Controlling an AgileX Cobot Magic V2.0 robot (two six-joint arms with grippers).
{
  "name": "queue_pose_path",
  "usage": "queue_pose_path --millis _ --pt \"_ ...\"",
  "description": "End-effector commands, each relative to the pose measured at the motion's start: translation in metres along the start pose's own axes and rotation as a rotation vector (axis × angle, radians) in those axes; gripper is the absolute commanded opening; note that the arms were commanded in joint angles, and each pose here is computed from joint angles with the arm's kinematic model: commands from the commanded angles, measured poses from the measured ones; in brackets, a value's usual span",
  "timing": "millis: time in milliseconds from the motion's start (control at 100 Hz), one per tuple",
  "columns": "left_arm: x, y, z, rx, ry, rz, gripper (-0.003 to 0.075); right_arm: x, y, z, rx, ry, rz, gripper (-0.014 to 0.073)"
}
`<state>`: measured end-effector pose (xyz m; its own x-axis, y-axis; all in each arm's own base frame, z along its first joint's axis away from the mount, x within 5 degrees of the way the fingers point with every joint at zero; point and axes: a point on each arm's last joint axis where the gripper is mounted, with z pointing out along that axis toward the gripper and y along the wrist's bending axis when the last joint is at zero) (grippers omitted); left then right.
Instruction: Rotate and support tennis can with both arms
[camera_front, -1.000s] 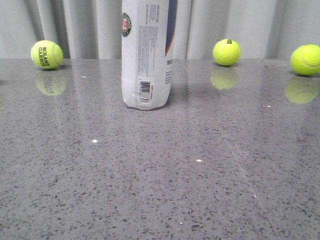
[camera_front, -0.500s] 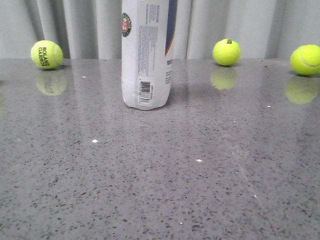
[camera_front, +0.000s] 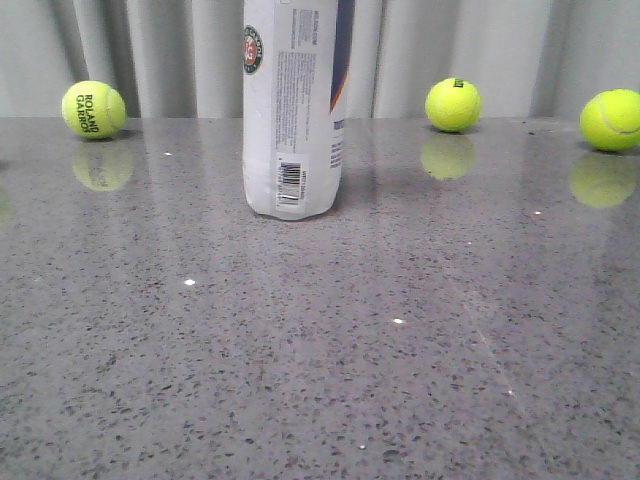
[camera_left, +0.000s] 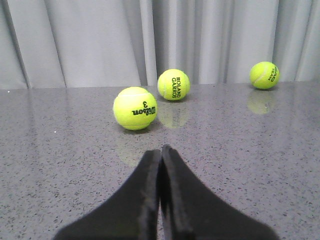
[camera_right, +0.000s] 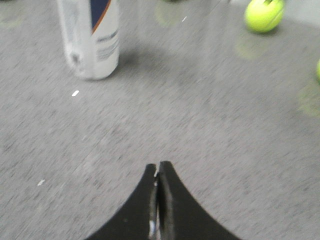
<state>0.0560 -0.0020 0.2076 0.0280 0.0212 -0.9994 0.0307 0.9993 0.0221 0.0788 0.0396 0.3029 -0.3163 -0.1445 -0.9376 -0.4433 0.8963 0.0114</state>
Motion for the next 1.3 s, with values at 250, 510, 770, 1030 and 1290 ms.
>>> queue_pose_path --millis 250,510,770,1030,1290 --pt "0.007 0.001 -0.001 -0.009 -0.063 -0.016 -0.0020 0.009 -0.019 0.001 0.219 -0.427 0.009 -0.0069" --pt "0.007 0.001 -0.001 -0.009 -0.063 -0.016 -0.0020 0.064 -0.028 0.001 0.373 -0.531 0.077 -0.0069" --pt "0.007 0.001 -0.001 -0.009 -0.063 -0.016 -0.0020 0.095 -0.025 -0.001 0.410 -0.467 0.090 -0.0069" --pt "0.007 0.001 -0.001 -0.009 -0.061 -0.017 -0.0020 0.101 -0.024 -0.005 0.414 -0.458 0.105 -0.0069" --pt "0.007 0.001 -0.001 -0.009 -0.061 -0.017 -0.0020 0.099 -0.024 -0.006 0.412 -0.475 0.101 -0.0069"
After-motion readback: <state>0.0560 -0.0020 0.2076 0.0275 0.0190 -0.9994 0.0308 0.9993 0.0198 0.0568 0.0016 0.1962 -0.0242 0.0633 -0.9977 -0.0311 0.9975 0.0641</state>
